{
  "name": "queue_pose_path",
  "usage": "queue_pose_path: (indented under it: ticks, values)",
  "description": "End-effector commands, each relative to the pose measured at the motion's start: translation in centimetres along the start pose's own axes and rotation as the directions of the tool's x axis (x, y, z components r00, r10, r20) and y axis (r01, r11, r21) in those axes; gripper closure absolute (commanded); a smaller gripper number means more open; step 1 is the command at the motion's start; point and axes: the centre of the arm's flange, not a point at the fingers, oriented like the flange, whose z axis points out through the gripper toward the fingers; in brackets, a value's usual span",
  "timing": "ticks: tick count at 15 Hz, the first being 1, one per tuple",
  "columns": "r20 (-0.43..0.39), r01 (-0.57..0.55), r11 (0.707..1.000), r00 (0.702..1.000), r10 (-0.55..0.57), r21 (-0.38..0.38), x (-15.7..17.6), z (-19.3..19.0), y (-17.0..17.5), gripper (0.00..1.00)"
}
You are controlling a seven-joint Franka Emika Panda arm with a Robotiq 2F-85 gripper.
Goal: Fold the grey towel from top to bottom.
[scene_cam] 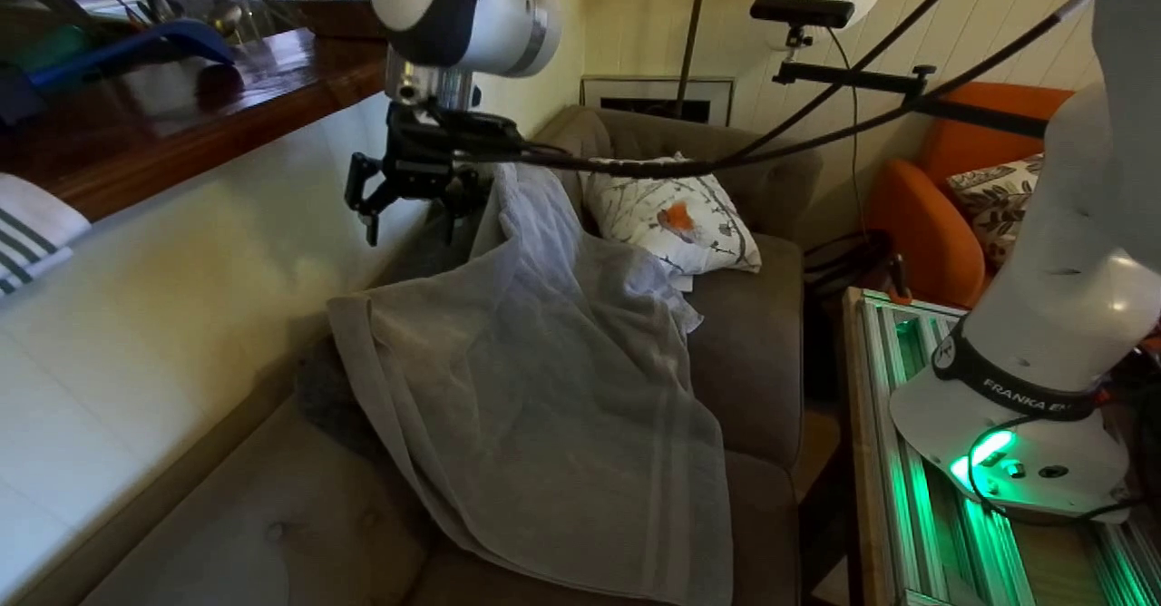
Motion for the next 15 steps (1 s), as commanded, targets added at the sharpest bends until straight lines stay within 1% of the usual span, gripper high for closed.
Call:
queue_pose_path:
  ticks: [1, 2, 3, 6, 8, 10, 11, 12, 15]
  values:
    - [-0.075, -0.085, 0.996, 0.993, 0.088, 0.035, 1.7, 5.9, -1.9, 0.0]
    - [-0.092, -0.095, 0.994, 0.991, 0.099, 0.049, 1.9, 7.0, -2.2, 0.0]
    - [-0.123, -0.095, 0.992, 0.987, 0.104, 0.081, 2.3, 7.5, -2.8, 0.0]
    - [-0.156, -0.086, 0.983, 0.982, 0.111, 0.159, 2.7, 7.7, -4.8, 0.0]
    - [-0.174, -0.066, 0.983, 0.98, 0.097, 0.173, 3.2, 8.1, -5.6, 0.0]
    - [-0.158, -0.057, 0.983, 0.984, 0.085, 0.175, 3.4, 8.7, -5.8, 0.0]
    - [-0.145, -0.057, 0.983, 0.986, 0.083, 0.174, 3.4, 9.0, -5.9, 0.1]
    - [-0.137, -0.06, 0.984, 0.987, 0.084, 0.169, 3.4, 9.3, -5.9, 0.28]
    - [-0.103, -0.069, 0.985, 0.991, 0.086, 0.156, 3.4, 10.3, -5.8, 0.49]
